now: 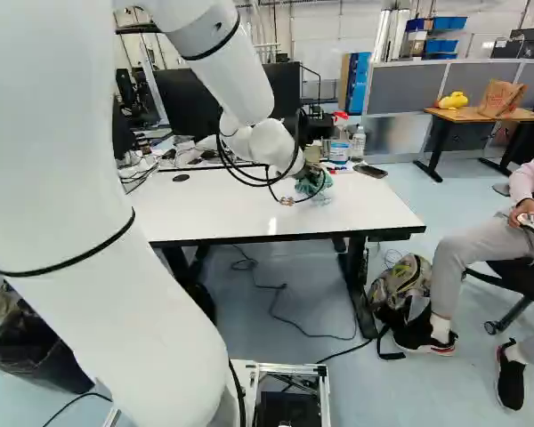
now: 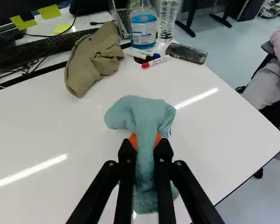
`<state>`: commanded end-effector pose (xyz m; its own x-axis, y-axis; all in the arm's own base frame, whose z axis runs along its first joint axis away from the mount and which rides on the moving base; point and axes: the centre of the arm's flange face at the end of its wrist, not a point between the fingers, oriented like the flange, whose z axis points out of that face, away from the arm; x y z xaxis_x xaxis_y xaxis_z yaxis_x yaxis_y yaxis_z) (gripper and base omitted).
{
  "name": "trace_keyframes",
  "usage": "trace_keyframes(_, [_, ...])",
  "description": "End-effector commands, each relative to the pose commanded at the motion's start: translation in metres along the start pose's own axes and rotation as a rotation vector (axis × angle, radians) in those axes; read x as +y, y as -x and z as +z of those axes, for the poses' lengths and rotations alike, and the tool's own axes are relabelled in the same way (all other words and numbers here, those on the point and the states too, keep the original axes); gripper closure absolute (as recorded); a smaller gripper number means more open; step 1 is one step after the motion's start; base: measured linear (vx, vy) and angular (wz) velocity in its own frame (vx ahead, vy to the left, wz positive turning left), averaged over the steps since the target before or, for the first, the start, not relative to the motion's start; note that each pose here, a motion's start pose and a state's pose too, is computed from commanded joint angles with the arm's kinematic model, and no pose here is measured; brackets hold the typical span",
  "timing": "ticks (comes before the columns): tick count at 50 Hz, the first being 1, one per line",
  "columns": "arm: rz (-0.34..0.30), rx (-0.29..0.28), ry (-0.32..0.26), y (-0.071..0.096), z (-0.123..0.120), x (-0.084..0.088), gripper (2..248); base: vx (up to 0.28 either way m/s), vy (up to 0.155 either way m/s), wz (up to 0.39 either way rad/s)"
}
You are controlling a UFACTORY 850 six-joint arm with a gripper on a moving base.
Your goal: Clean the table with the green towel
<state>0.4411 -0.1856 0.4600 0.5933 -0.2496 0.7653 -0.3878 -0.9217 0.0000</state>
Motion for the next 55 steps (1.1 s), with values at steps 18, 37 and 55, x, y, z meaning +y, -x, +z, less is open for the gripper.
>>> trace_keyframes(18, [0.008,0.002,0.010,-0.008,0.010,0.006,200,0.000,0.000,0.000])
trace_keyframes(37, [0.009,-0.020,0.010,-0.002,0.019,0.006,200,0.000,0.000,0.000])
trace_keyframes(55, [0.009,-0.061,0.010,0.010,0.037,0.007,200,0.000,0.000,0.000])
